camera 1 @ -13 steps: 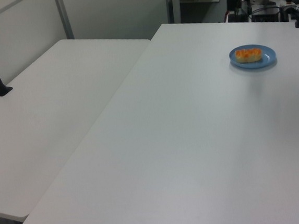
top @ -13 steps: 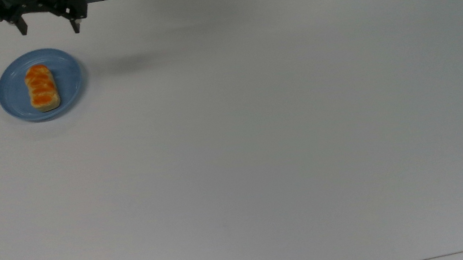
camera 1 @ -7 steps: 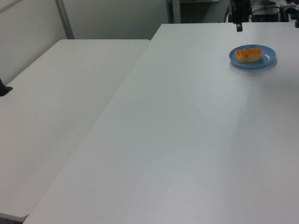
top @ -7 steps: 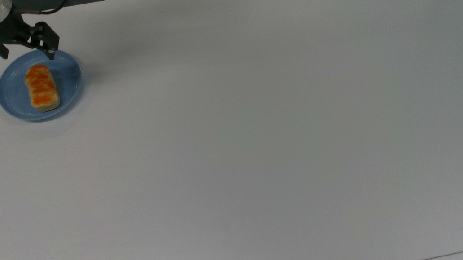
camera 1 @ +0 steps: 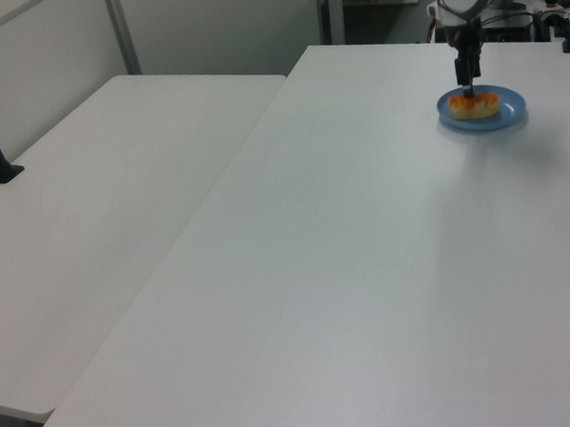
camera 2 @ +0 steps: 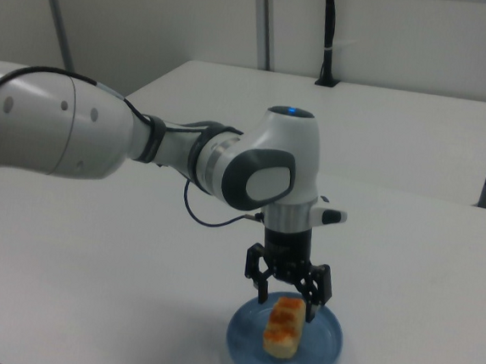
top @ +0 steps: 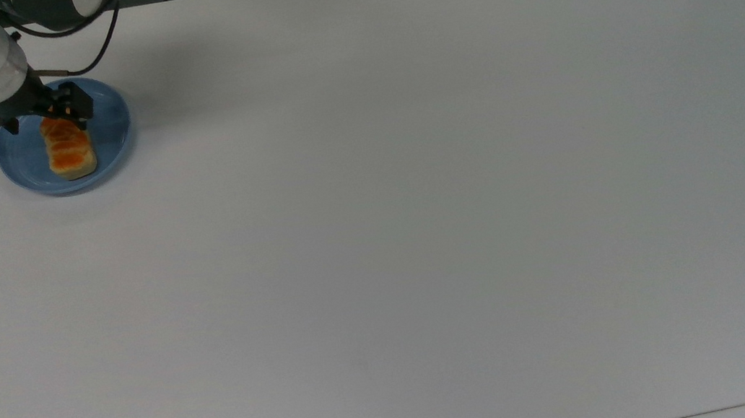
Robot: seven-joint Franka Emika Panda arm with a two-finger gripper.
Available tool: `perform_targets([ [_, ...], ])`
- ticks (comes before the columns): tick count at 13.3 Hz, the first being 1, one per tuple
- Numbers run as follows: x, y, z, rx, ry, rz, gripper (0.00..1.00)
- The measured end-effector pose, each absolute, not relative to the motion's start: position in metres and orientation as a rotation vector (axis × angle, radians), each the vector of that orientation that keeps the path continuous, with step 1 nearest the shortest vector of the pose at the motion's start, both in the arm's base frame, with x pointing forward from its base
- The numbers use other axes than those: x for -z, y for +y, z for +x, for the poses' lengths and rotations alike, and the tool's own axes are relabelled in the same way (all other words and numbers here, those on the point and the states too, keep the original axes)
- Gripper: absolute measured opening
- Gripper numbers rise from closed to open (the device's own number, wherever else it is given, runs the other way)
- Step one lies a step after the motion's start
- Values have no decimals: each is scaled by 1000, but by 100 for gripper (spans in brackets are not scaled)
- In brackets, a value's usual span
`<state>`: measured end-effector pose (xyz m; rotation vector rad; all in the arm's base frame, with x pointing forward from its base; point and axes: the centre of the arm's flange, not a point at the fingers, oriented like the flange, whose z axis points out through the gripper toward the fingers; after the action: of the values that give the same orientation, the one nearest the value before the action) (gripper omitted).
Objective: Put the bread on the table
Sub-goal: 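Lower the gripper and close it on the glazed bread roll, then lift the bread roll off the plate and carry it across the table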
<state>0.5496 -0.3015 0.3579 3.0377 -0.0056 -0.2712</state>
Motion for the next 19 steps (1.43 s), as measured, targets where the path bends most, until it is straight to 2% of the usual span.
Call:
perform_targets([
  [4,-325,-293,545,280,91,3048,98],
  [5,-324,-293,545,283,95,3049,94],
  [6,-323,-293,545,285,103,3049,94],
  [7,-323,-293,545,286,121,3050,87],
  [8,-323,-293,545,287,134,3050,75],
  [11,-324,-294,545,285,160,3049,34],
  [12,-326,-294,546,280,159,3048,30],
  [16,-362,-295,549,264,147,3039,31],
  [19,-395,-253,570,219,139,3022,31],
])
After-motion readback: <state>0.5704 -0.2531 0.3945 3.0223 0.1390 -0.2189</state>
